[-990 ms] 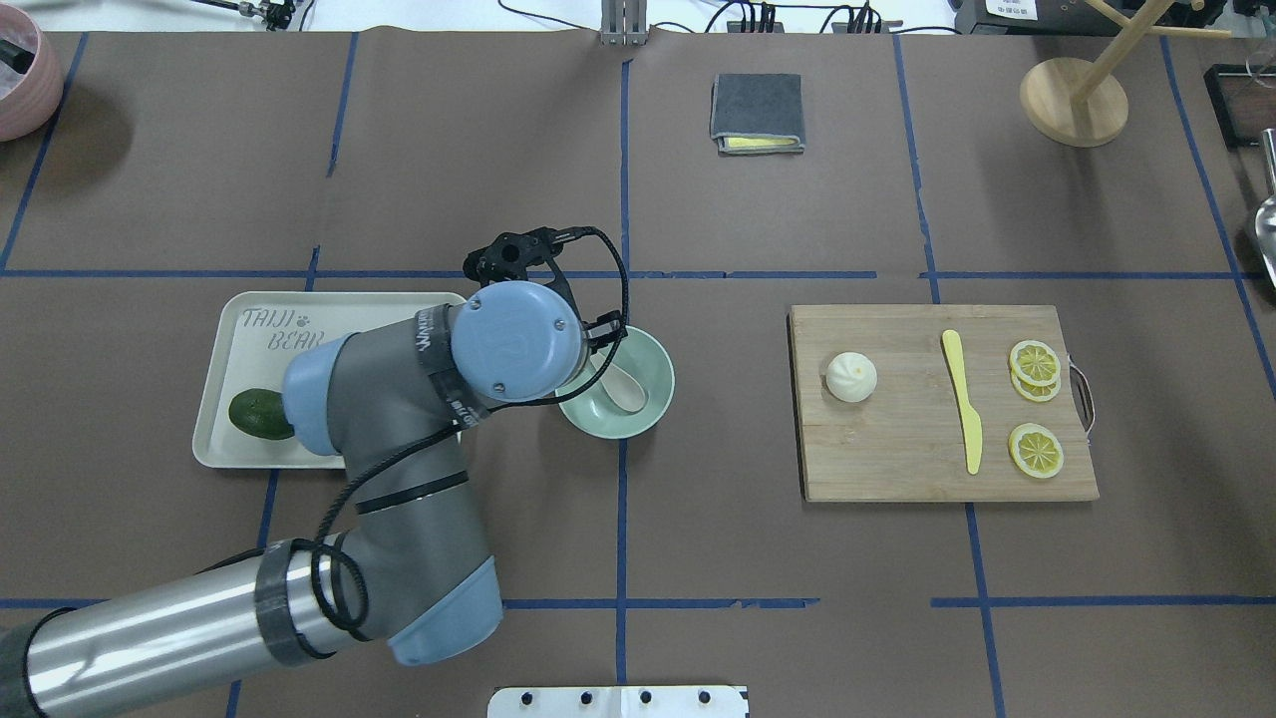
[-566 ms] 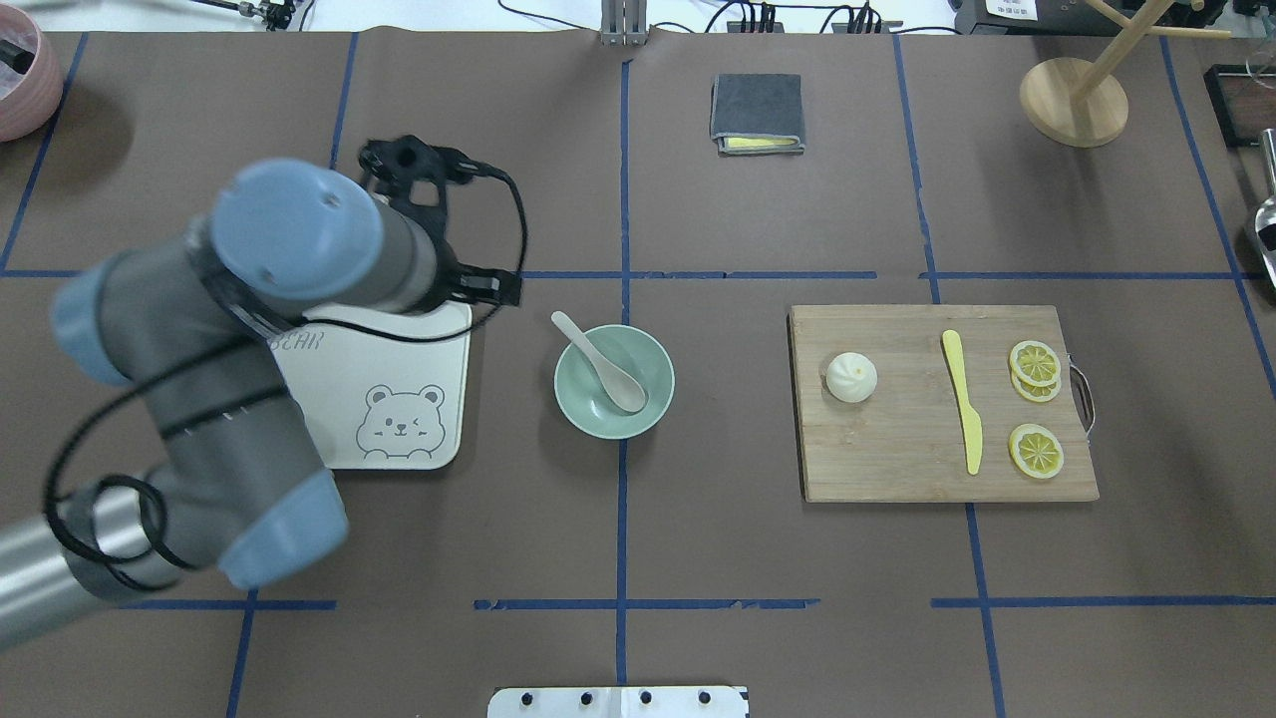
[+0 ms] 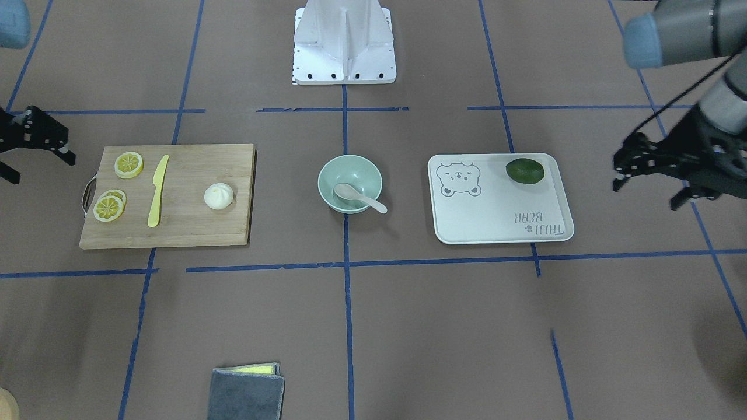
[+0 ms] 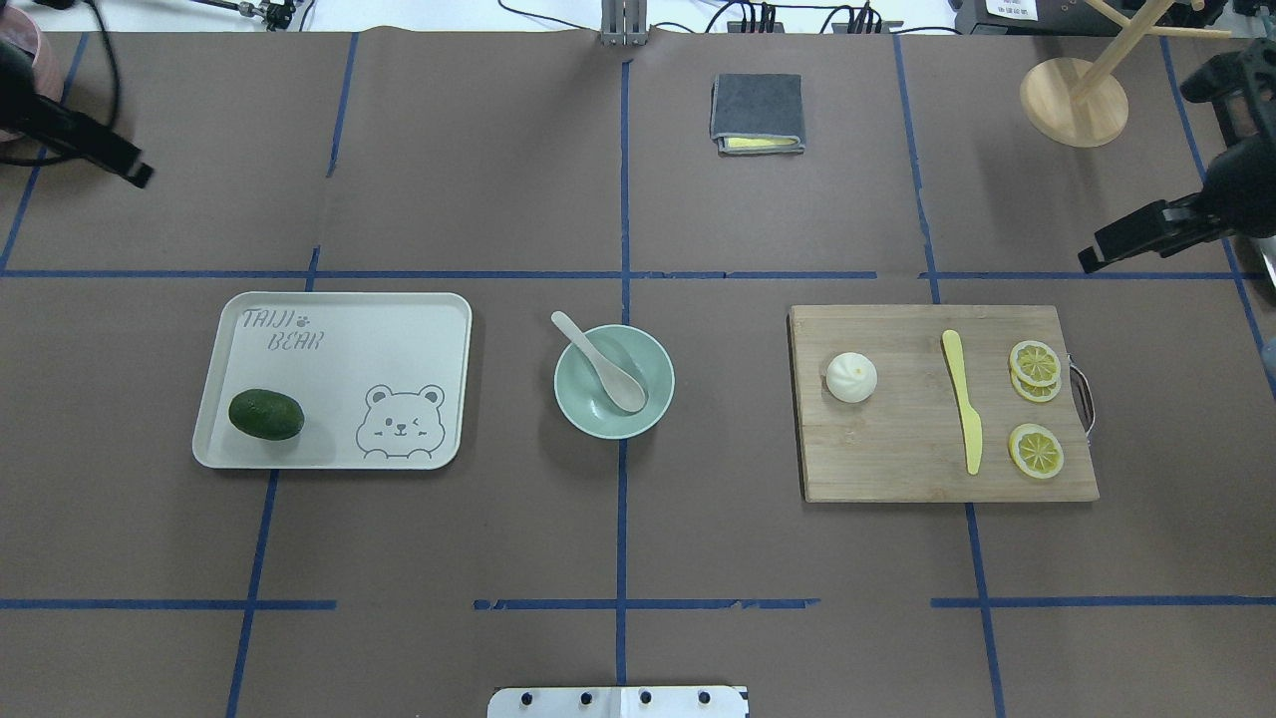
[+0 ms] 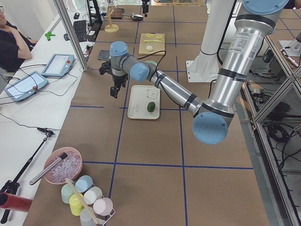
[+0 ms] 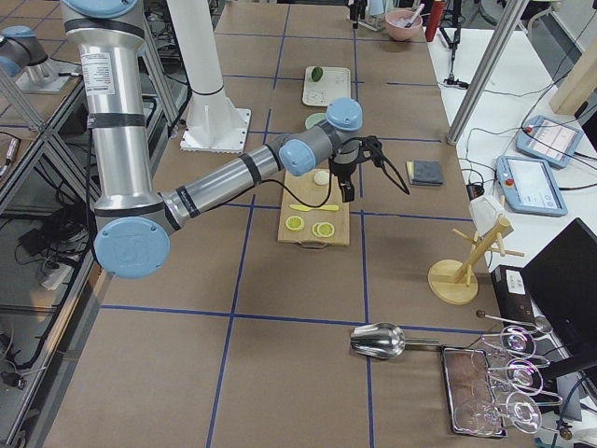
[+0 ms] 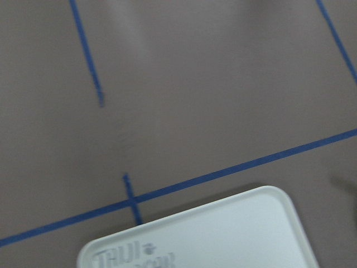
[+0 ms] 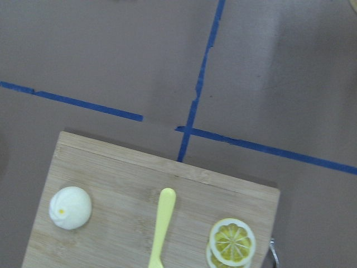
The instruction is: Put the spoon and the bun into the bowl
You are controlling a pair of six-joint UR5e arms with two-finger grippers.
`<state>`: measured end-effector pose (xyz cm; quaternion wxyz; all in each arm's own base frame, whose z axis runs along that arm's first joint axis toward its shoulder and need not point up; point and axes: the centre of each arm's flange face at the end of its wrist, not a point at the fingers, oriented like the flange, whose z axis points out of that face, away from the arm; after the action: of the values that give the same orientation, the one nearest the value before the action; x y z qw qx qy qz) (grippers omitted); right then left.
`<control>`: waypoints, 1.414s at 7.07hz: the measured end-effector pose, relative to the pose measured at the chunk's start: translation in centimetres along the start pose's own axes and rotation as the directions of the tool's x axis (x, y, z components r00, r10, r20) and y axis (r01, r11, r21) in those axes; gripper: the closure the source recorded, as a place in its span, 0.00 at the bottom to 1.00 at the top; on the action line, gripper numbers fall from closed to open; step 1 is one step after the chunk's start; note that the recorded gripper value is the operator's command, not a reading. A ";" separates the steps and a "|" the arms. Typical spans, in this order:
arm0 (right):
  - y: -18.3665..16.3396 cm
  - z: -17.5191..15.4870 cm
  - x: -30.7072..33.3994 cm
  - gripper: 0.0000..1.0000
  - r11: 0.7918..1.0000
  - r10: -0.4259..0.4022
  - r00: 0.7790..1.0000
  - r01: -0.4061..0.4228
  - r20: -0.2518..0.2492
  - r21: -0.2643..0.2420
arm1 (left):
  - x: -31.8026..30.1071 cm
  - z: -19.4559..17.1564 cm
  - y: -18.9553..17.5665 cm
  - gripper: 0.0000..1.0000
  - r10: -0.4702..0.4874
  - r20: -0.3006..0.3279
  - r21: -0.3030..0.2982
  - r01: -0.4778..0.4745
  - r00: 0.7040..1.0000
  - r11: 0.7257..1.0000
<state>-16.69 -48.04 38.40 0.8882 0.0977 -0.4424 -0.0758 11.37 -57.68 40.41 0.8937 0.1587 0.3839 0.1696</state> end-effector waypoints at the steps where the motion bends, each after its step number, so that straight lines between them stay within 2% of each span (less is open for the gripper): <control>1: 0.4 1.5 -3.9 0.00 0.999 0.041 0.999 -0.040 -0.016 0.014 | -7.5 0.0 3.2 0.00 0.020 0.019 -0.032 -0.020 1.000 0.999; 3: 2.3 5.5 -9.0 0.00 0.996 0.080 0.994 -0.078 -0.071 0.040 | -17.8 0.1 11.5 0.00 -0.068 0.056 -0.077 0.072 0.996 0.994; 4: 3.5 8.1 -10.2 0.00 0.996 0.076 0.992 -0.071 -0.100 0.056 | -20.4 -0.7 15.0 0.00 -0.119 0.068 -0.070 0.124 0.991 0.990; 5: 4.3 10.9 -11.3 0.00 0.995 0.070 0.991 -0.062 -0.112 0.078 | -21.4 -1.3 16.7 0.00 -0.146 0.074 -0.065 0.150 0.987 0.986; 6: 4.5 13.5 -12.9 0.05 0.993 0.063 0.991 -0.051 -0.116 0.102 | -21.6 -1.5 17.3 0.00 -0.155 0.076 -0.062 0.160 0.985 0.985; 7: 4.2 15.6 -14.6 0.11 0.992 0.057 0.990 -0.042 -0.126 0.123 | -21.7 -1.7 17.5 0.00 -0.157 0.076 -0.060 0.162 0.985 0.985; 8: 4.0 17.1 -15.8 0.12 0.991 0.052 0.990 -0.035 -0.133 0.129 | -21.6 -1.7 17.5 0.00 -0.156 0.075 -0.058 0.161 0.985 0.985; 9: 4.0 18.1 -16.7 0.22 0.992 0.048 0.990 -0.030 -0.136 0.126 | -21.6 -1.8 17.5 0.00 -0.156 0.075 -0.058 0.161 0.985 0.985; 10: 3.9 18.9 -17.3 0.48 0.992 0.046 0.989 -0.029 -0.139 0.122 | -21.6 -1.8 17.5 0.00 -0.155 0.074 -0.057 0.160 0.985 0.986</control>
<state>-41.97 -42.44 37.12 0.9112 0.1473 -0.3840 -0.0253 -7.10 -51.00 60.11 0.9216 0.1055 0.3586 0.1048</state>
